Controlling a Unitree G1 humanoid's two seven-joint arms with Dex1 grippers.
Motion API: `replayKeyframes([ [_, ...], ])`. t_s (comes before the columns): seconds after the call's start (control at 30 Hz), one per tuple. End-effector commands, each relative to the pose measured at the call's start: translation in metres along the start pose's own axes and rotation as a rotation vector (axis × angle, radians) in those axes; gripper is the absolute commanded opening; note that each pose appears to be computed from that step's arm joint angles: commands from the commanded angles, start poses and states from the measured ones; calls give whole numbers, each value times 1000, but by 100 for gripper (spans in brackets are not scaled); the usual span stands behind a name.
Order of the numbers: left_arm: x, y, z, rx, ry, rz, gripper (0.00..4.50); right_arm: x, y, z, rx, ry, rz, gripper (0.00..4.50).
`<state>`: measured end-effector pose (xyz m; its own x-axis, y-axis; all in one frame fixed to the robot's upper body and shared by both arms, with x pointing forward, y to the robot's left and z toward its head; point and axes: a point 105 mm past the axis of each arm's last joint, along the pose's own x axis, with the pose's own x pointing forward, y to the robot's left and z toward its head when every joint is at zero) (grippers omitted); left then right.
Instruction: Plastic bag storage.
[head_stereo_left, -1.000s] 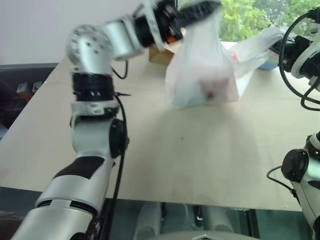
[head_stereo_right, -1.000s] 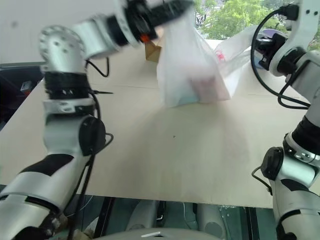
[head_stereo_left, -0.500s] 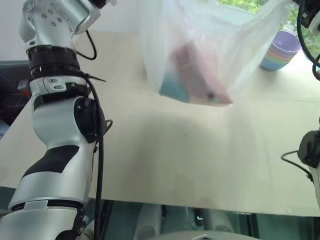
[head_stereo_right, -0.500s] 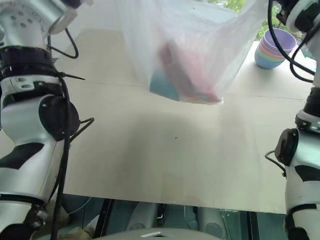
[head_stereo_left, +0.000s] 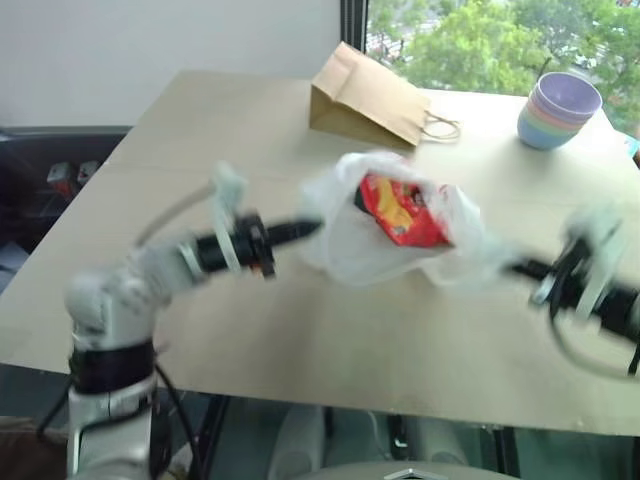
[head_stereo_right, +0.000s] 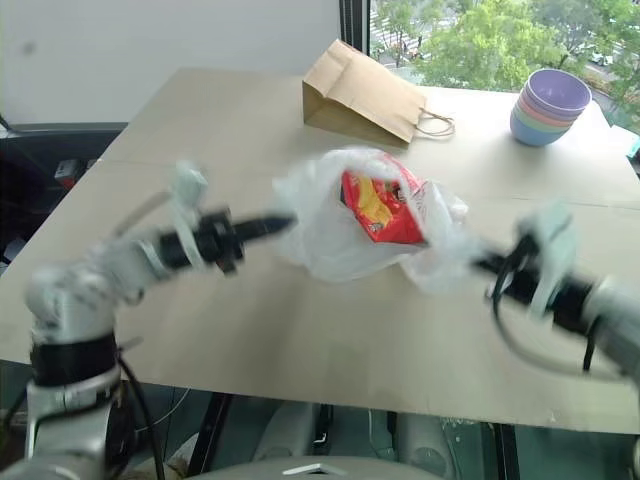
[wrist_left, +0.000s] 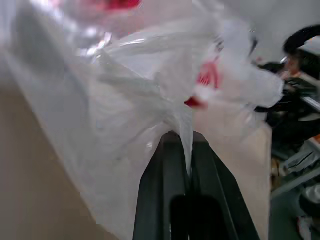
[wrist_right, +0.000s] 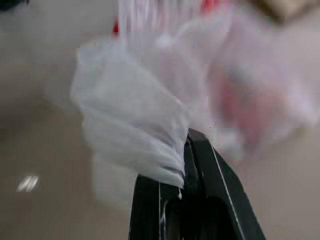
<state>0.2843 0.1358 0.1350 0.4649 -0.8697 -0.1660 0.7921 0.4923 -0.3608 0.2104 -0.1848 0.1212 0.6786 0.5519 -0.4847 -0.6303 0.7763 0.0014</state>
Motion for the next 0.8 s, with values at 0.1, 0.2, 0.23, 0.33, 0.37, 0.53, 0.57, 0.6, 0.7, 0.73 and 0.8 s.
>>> replayKeyframes([
  [0.1,2,37,-20,134,12,179,4,15,-47,-20,-139,-16,-259,0],
  [0.2,14,41,-7,202,-74,191,4,23,-76,-11,-184,-77,-381,0],
  [0.23,17,42,-1,217,-95,190,4,26,-84,-4,-194,-113,-411,0],
  [0.33,25,43,15,254,-135,177,4,32,-98,21,-244,-230,-450,0],
  [0.37,28,43,22,258,-157,172,4,34,-102,26,-257,-249,-447,0],
  [0.53,12,29,35,305,-204,100,4,29,-89,33,-321,-261,-323,0],
  [0.57,6,24,35,304,-216,81,53,25,-85,31,-313,-268,-308,55],
  [0.6,0,21,35,313,-218,77,86,21,-82,29,-308,-273,-297,95],
  [0.7,-18,12,35,343,-241,99,211,7,-66,26,-285,-305,-250,224],
  [0.73,-24,9,34,352,-241,104,246,1,-60,28,-275,-319,-233,254],
  [0.8,-36,6,31,382,-233,141,339,-12,-43,30,-254,-342,-174,354],
])
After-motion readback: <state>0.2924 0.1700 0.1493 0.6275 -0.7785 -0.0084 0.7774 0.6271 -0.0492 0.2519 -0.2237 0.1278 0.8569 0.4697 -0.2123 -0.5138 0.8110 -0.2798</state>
